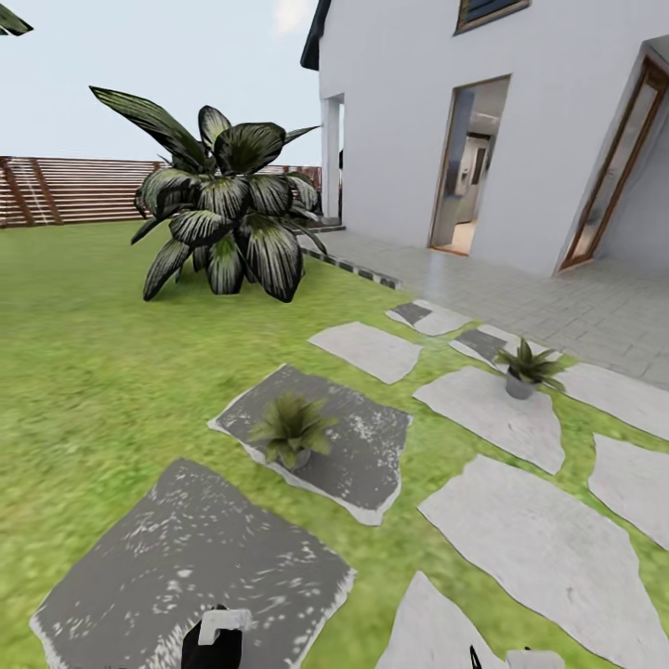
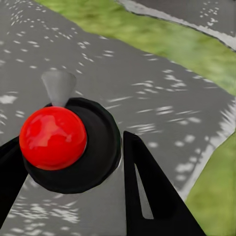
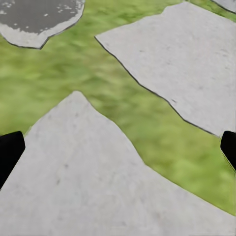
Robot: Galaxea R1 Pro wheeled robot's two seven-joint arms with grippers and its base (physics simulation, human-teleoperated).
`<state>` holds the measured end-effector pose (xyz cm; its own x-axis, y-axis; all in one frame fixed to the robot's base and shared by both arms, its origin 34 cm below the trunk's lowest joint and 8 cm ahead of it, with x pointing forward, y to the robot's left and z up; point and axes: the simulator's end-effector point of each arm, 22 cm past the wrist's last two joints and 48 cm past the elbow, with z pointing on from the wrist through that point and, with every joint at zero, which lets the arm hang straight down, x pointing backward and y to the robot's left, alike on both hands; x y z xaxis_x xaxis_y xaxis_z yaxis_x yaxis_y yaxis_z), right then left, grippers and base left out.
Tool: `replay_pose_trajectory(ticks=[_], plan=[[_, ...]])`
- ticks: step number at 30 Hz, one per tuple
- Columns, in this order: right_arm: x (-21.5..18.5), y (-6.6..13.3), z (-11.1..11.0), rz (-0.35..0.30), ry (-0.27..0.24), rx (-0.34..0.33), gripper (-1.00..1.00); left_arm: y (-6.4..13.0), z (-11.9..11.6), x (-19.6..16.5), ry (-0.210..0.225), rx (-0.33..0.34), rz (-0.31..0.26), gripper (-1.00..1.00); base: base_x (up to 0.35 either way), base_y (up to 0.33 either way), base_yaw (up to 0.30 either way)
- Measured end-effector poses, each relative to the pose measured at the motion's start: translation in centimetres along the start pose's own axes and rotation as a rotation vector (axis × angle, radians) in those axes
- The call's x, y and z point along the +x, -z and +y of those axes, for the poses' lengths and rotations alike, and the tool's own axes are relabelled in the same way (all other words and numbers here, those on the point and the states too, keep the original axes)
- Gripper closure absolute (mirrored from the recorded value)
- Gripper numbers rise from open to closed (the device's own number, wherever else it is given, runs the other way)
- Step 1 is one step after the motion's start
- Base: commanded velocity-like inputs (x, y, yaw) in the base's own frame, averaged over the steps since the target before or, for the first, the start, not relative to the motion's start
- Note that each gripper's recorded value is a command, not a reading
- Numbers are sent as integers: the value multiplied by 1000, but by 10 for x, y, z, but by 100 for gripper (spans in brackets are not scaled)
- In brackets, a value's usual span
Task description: Pick up the pesticide atomizer in the garden and spray insectifuge to fully cover both potted plants in the garden.
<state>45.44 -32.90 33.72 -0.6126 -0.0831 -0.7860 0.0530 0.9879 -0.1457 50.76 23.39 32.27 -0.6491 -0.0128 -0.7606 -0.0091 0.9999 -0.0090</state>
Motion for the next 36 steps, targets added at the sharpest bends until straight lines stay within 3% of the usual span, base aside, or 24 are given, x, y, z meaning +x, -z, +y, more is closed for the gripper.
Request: replay_pose_trajectory(ticks=[30,36], plan=[[0,0,0,-1,-1,-1,-100,0,0,0,0,0,0,100,128,-231,273],[0,0,1,-1,-1,-2,-100,0,0,0,1,0,0,100,-13,-194,57]])
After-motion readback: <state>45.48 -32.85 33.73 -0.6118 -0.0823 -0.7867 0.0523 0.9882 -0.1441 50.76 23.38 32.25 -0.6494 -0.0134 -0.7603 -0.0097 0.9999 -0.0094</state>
